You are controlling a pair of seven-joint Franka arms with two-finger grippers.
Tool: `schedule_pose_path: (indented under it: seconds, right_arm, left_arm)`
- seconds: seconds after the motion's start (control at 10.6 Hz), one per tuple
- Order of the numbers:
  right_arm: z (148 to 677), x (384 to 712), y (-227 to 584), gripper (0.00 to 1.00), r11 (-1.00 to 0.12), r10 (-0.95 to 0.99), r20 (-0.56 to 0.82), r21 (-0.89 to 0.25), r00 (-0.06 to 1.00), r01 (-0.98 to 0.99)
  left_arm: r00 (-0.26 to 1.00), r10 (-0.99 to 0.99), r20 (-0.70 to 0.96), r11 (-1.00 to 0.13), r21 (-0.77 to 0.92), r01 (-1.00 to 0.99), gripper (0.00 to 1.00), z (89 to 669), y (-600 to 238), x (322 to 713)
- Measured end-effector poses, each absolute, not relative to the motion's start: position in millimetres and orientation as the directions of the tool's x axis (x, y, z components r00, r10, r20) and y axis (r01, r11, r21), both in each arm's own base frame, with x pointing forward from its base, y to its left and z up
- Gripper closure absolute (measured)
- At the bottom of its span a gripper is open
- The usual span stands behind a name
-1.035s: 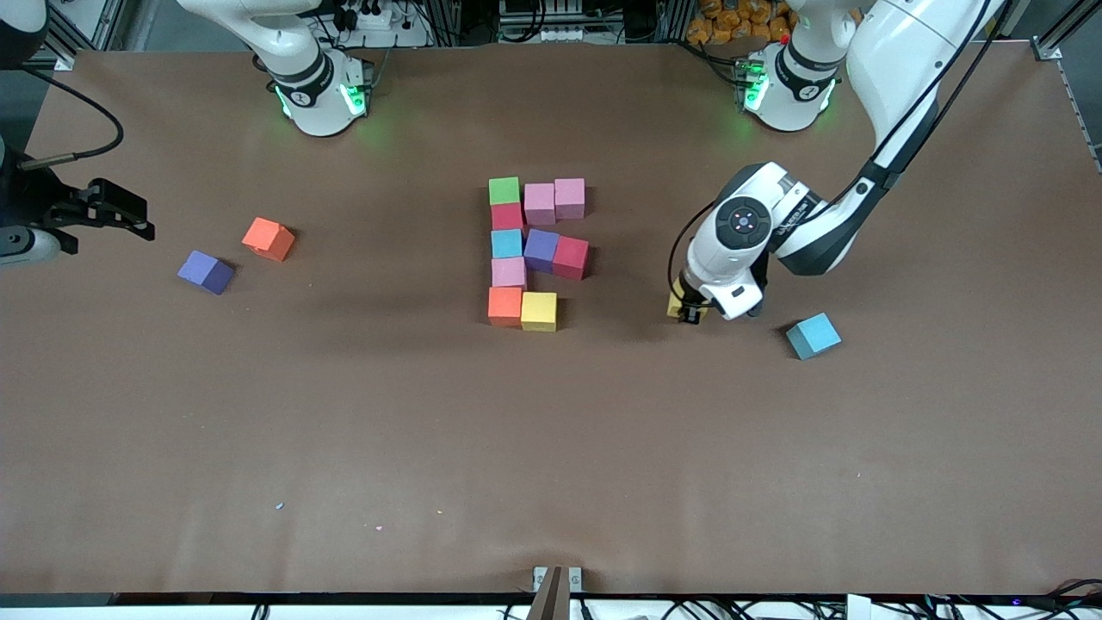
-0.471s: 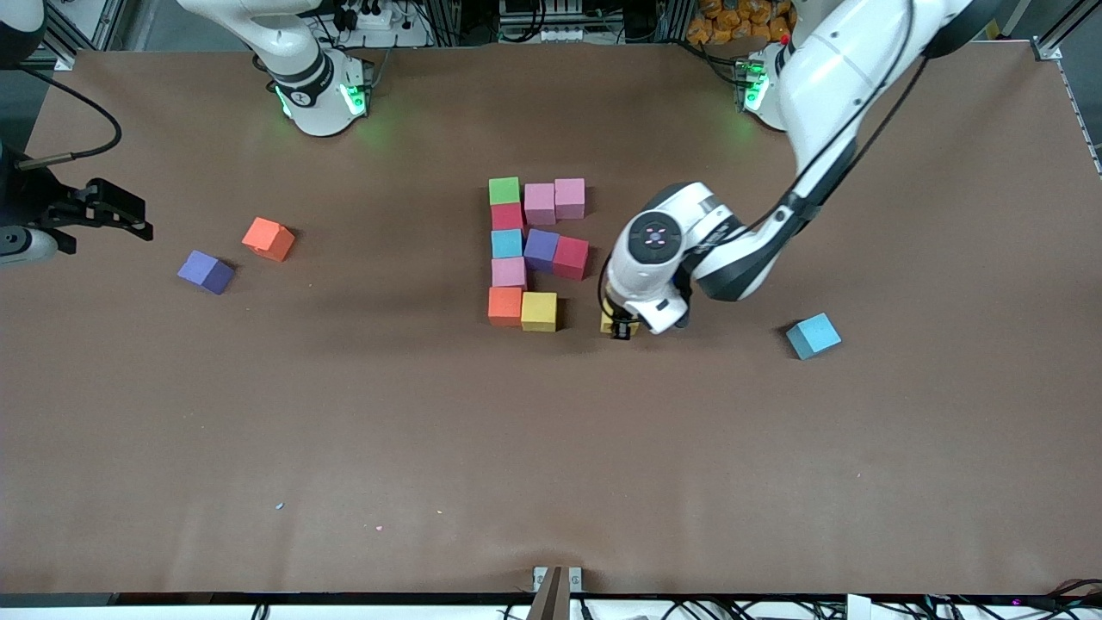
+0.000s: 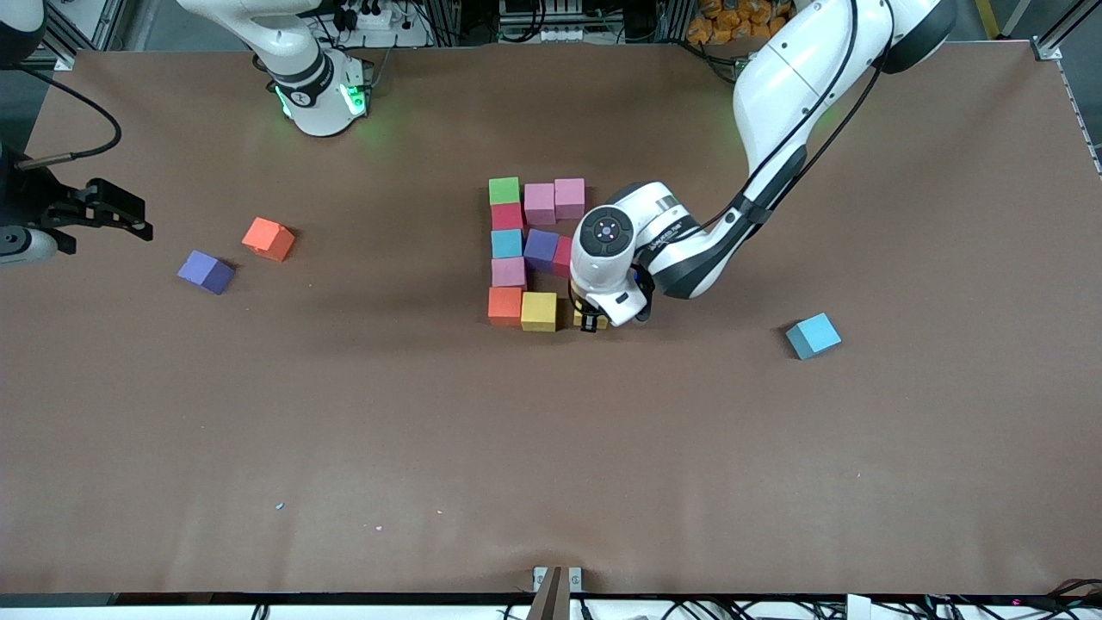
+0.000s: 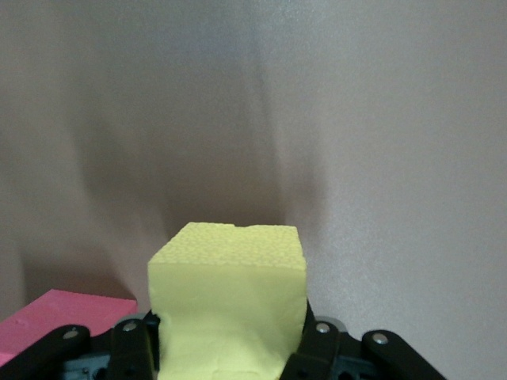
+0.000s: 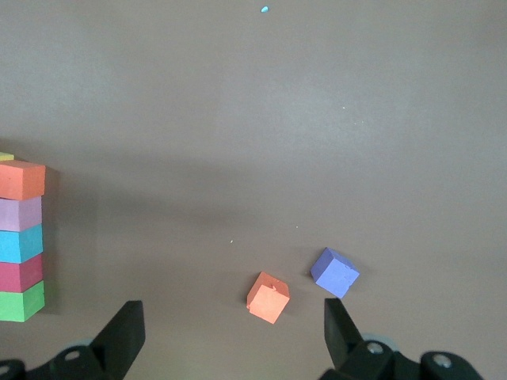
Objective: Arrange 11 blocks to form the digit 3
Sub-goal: 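Carry the yellow cube with the left gripper to the column base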
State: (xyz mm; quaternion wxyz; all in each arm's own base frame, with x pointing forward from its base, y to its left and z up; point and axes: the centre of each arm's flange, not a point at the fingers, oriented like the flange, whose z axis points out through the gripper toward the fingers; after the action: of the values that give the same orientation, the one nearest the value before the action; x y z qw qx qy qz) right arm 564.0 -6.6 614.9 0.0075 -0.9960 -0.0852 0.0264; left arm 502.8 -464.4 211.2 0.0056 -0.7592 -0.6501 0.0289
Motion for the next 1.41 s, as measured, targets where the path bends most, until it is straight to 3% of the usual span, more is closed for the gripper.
schedule_pose_path:
  seconds: [1.41]
  right_arm:
    - [614.9,564.0,-6.8,0.0,-0.985,0.17,-0.051,-0.02,0.984,0.169]
  left_arm:
    - [0.255,0.967,0.003,-0.252,-0.138,0.958,0.42,192.2,-487.3,449.2]
